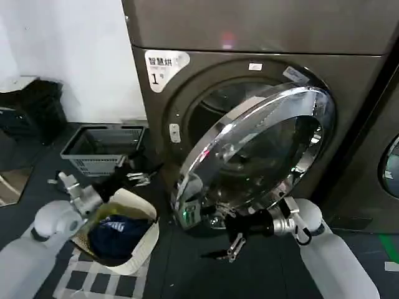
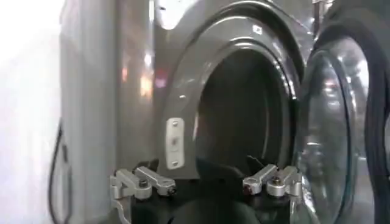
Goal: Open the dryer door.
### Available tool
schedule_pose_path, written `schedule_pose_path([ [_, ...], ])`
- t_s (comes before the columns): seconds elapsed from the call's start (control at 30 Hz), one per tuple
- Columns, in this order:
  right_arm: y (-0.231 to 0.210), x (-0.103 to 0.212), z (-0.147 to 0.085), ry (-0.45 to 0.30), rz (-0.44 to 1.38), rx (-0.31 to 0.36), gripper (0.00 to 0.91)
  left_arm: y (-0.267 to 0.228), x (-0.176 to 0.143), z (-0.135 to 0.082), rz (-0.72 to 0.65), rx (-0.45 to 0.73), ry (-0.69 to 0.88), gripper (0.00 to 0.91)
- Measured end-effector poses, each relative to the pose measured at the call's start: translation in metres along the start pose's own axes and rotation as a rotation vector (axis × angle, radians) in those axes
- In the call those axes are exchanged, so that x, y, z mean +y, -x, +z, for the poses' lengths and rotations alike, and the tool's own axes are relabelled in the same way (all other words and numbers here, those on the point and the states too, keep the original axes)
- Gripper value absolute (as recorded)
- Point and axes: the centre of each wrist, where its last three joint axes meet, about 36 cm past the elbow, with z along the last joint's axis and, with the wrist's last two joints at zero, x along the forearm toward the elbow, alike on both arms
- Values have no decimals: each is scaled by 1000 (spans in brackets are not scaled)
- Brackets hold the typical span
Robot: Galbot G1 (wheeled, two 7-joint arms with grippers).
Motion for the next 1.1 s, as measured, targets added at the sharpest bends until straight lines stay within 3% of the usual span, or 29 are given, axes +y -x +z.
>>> schedule_pose_path([
  [0.5, -15, 24, -8, -22, 46, -18, 907, 30, -14, 3, 87, 16, -3, 907],
  [1.1, -75, 74, -21, -95, 256, -14, 907, 53, -28, 5, 181, 16, -13, 907],
])
